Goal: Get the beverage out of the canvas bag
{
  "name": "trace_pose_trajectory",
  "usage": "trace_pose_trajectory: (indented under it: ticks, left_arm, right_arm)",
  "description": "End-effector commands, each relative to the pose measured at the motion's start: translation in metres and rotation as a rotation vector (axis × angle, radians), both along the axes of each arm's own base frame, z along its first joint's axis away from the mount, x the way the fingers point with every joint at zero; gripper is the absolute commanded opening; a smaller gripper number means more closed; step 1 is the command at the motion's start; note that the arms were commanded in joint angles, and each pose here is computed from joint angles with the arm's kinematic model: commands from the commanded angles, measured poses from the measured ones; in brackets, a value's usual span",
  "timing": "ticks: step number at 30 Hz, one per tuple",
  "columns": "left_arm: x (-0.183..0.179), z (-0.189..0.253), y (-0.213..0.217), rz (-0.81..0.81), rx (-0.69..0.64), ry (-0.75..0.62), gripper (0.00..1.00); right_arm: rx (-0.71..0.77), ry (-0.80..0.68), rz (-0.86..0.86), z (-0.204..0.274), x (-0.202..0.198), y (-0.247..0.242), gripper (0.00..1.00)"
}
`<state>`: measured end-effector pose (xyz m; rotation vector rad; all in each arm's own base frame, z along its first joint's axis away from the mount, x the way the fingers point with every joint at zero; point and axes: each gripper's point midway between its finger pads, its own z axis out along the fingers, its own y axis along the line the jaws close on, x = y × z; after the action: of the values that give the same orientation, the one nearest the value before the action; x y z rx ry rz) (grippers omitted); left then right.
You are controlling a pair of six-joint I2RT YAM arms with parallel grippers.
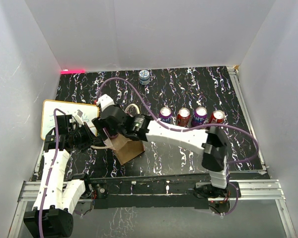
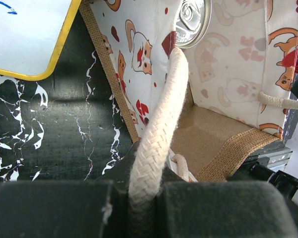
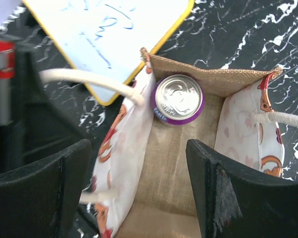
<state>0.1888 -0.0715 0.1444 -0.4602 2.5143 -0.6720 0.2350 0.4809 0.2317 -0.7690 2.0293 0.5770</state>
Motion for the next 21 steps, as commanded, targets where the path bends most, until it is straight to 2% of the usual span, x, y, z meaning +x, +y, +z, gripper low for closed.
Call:
trace_pose_trajectory:
  ticks: [1,12,21]
  left_arm:
    - [-0.002,0.002,-0.002,-0.003,-0.013,-0.008,0.0]
    - [-0.002,0.002,-0.002,-0.006,-0.016,-0.006,0.0]
    - [-0.002,0.002,-0.002,-0.006,-0.016,-0.004,0.0]
  right_arm:
    - [-0.076,-0.038,-0.112,-0.006,0.035,-0.007,0.79]
    - [-0.114,0.107,-0.072,-0.072,0.063,-0.005,0.78]
    - [-0.125,0.115,-0.007,-0.086,0.063,0.009,0.86]
